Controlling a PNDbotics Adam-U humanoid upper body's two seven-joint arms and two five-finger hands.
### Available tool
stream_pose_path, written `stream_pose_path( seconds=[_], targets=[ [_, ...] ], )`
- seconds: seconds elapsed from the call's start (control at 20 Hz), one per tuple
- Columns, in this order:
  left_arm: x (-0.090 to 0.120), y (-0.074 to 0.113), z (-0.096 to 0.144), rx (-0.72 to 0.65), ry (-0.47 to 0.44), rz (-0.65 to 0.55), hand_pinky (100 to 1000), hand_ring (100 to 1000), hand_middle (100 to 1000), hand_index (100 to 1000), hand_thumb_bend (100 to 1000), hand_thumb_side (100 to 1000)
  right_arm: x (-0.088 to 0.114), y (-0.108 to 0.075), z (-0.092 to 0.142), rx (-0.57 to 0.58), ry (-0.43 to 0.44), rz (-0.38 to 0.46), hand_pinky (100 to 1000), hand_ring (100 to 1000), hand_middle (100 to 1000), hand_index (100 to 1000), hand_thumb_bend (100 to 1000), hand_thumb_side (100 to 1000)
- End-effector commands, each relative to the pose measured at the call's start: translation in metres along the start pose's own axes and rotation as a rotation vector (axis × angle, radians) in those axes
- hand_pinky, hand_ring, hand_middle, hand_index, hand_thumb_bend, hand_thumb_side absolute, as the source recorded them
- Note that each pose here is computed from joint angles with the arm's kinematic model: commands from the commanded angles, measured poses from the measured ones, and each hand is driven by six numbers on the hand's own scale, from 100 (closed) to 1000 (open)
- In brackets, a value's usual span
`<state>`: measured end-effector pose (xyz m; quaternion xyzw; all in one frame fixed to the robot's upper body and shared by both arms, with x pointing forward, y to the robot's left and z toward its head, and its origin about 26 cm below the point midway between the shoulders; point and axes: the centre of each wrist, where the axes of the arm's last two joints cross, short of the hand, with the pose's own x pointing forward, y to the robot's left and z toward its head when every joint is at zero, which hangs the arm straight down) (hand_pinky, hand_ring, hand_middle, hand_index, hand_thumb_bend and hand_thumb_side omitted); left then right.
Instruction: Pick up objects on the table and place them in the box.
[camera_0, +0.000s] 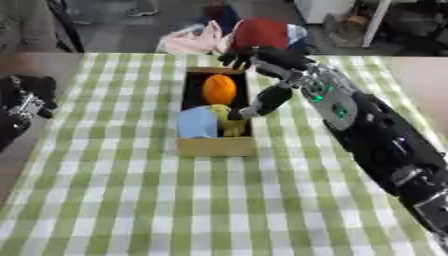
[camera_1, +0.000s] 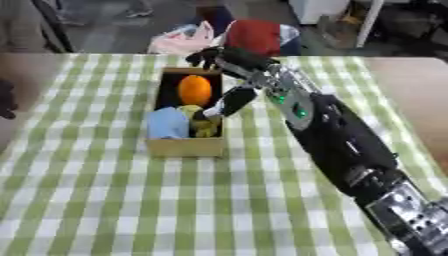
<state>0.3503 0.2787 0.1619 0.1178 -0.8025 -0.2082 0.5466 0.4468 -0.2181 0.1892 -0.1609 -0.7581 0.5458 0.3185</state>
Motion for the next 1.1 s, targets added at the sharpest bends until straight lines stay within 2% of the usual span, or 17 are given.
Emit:
stream_pose_path(
  seconds=[0.05,0.25,0.5,0.75,1.1],
  targets=[
    [0.003,0.012,-0.001,0.031,-0.01,-0.024,542,565,523,650,534,713,0.014,-0.039,0.024,-0.171,-0.005,-0.095,722,770,797,928,472,409],
    [0.0,0.015,0.001,0.05,-0.004,-0.026,549,581,540,662,546,715,0.032,-0.05,0.063,-0.3,0.035,-0.224,714,789,820,928,426,369],
    [-0.003,0.017,0.002,0.061,-0.015,-0.019,567,601,563,677,583,715,0.047,-0.048,0.097,-0.382,0.068,-0.332,738,831,858,944,391,330],
    [-0.008,0.016,0.005,0.057,-0.034,0.005,565,600,562,677,607,727,0.055,-0.038,0.117,-0.422,0.085,-0.351,783,868,880,959,405,311],
    [-0.014,0.016,0.01,0.067,-0.021,0.018,549,578,541,662,609,739,0.053,-0.022,0.135,-0.473,0.135,-0.345,813,885,881,966,401,311]
  ],
)
